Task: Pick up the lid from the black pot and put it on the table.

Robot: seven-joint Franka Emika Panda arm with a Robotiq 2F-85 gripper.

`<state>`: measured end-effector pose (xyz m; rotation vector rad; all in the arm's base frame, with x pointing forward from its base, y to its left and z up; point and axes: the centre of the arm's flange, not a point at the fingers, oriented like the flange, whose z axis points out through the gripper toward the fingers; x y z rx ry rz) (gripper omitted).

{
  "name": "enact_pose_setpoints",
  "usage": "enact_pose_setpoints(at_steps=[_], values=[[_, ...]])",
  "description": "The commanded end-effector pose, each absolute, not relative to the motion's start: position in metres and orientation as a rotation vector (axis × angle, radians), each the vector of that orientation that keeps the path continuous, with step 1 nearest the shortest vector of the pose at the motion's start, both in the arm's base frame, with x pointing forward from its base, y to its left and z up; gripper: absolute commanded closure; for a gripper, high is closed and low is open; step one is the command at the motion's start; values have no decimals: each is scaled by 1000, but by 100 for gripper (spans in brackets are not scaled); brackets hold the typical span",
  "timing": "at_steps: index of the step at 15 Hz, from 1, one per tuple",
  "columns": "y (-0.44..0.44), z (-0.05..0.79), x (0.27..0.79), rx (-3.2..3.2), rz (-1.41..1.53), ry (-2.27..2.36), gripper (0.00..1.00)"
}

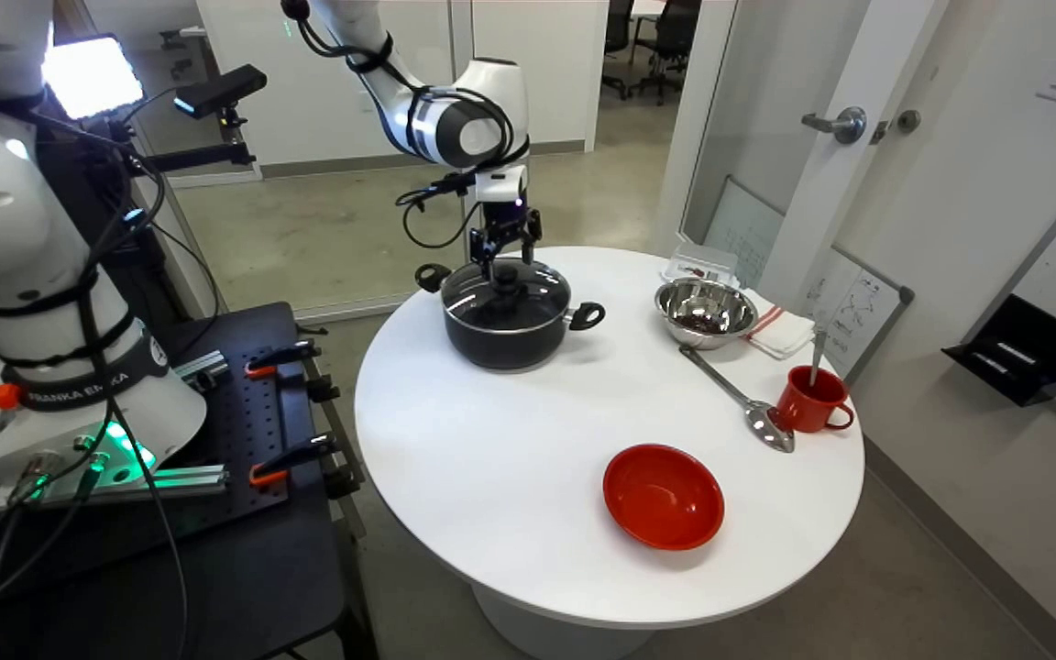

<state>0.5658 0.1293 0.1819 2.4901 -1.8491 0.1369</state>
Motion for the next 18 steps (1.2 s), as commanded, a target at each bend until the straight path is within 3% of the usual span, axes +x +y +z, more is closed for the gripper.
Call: enact_pose_setpoints(at_steps=[1,18], values=[[134,185,568,2448,92,-1880,0],[128,170,574,2410,-17,-1929,0]])
